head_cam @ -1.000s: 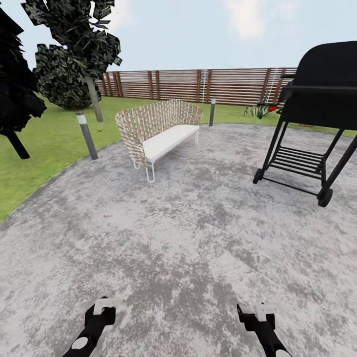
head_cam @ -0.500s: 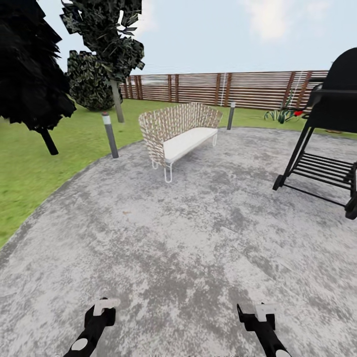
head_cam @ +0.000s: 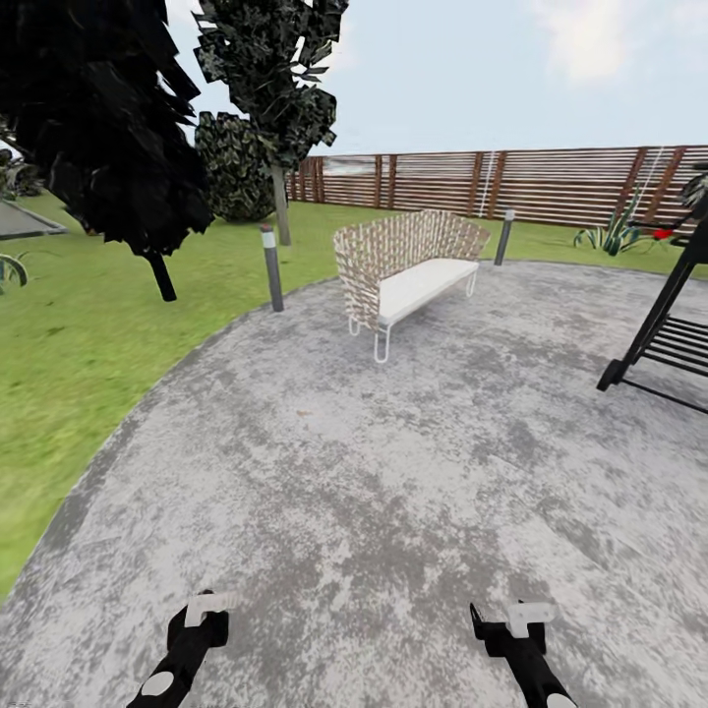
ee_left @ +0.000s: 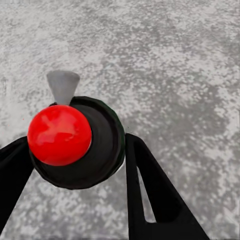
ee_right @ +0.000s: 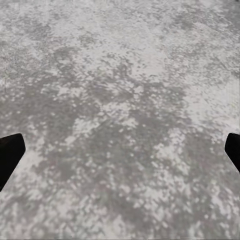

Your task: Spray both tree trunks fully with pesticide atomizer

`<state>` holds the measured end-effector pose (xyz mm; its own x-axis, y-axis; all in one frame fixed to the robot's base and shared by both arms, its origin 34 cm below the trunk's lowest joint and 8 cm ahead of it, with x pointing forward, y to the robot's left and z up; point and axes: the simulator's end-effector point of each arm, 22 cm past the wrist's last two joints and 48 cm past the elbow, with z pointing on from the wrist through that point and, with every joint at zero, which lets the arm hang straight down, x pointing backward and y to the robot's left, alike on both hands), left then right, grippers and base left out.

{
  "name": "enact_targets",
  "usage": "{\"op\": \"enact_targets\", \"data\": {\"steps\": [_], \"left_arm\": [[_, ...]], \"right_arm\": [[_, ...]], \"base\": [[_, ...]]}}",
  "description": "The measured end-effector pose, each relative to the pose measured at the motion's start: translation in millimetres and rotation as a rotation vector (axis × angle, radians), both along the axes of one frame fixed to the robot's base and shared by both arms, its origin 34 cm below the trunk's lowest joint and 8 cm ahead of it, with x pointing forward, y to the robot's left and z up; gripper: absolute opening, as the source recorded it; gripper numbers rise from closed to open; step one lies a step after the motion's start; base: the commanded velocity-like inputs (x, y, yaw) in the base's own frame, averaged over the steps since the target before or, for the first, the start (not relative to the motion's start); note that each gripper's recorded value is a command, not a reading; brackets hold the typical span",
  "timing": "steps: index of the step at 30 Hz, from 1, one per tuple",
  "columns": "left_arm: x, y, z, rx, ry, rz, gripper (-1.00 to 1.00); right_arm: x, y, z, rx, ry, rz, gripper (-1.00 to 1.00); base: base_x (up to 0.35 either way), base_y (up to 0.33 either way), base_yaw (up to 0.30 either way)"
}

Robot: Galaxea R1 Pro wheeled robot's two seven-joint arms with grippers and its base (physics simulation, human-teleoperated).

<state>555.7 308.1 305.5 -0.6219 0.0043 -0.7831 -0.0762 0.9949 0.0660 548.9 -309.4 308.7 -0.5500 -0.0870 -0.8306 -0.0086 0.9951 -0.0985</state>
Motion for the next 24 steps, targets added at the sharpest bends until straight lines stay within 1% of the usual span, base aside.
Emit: {"op": "enact_targets", "data": {"steps": [24], "left_arm": [[6.0, 0.1, 10.9, 0.0, -0.023, 0.0, -1.0]], "right_arm": [[6.3, 0.0, 11.1, 0.0, -0.024, 0.0, 1.0]], "base": [[-0.001, 0.303, 0.222]]}}
